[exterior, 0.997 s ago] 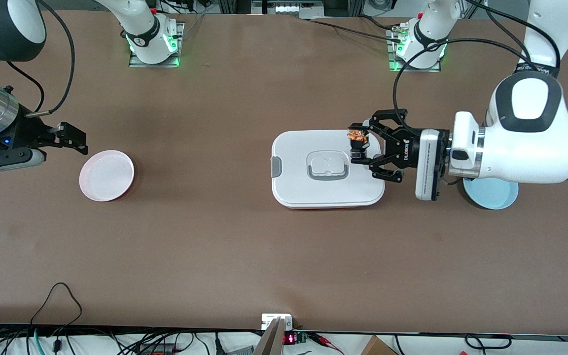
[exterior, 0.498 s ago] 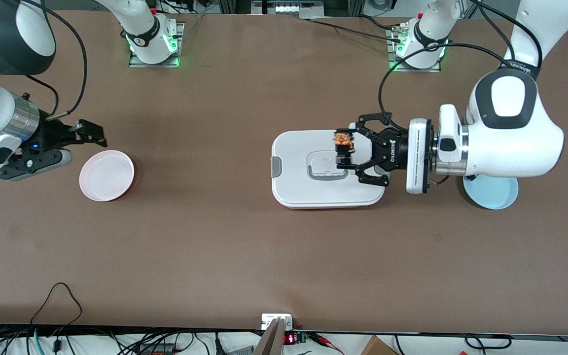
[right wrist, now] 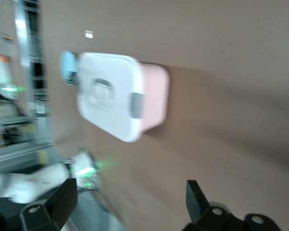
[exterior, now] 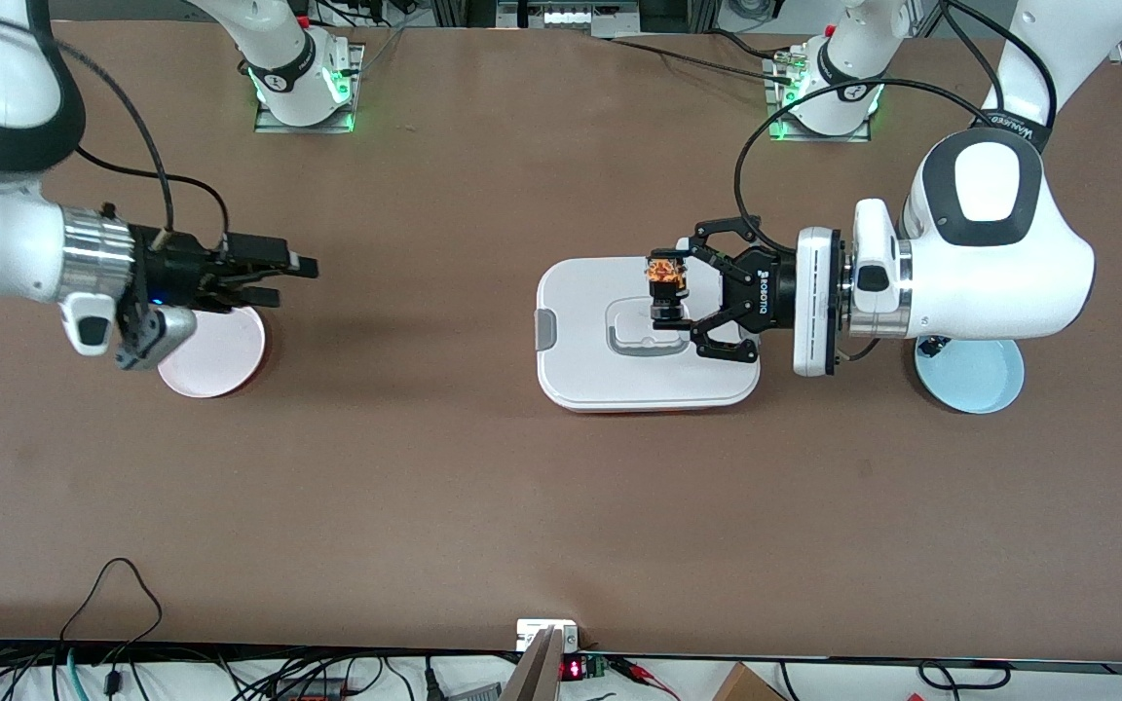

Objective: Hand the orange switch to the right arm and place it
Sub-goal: 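Reach the right gripper toward the orange switch held by the left gripper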

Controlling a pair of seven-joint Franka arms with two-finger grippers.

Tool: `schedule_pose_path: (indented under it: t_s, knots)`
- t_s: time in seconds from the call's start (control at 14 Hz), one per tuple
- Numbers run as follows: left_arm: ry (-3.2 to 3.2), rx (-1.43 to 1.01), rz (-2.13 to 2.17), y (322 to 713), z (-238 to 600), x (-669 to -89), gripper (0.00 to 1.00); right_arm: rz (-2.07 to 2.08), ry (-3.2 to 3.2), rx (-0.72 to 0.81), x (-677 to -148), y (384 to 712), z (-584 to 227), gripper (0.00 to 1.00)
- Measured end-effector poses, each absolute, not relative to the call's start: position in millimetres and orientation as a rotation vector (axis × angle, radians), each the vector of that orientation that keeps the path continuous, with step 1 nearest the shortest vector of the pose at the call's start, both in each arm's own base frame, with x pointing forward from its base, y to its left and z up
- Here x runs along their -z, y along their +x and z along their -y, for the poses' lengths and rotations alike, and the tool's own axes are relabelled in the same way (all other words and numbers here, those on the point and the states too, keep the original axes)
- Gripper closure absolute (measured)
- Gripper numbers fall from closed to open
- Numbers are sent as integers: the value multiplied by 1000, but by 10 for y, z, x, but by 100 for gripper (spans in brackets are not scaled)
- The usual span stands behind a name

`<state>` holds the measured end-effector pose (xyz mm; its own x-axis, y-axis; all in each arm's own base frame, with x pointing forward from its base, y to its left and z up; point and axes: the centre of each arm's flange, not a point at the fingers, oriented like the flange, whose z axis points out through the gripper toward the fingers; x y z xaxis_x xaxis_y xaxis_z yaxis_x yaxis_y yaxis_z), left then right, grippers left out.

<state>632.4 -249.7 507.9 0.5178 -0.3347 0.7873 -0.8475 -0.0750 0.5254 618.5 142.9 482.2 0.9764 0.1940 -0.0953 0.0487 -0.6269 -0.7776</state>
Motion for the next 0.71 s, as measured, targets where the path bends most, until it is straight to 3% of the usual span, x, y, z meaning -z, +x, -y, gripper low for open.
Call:
schedule_pose_path:
  t_s: [0.36, 0.71]
  knots:
    - [1655, -579, 1028, 6295, 2512, -5106, 28, -34, -1720, -311, -4284, 6339, -2355, 0]
    - [1654, -569, 1021, 6271, 2530, -5072, 28, -297, -1230, -282, -3788, 6103, -3654, 0]
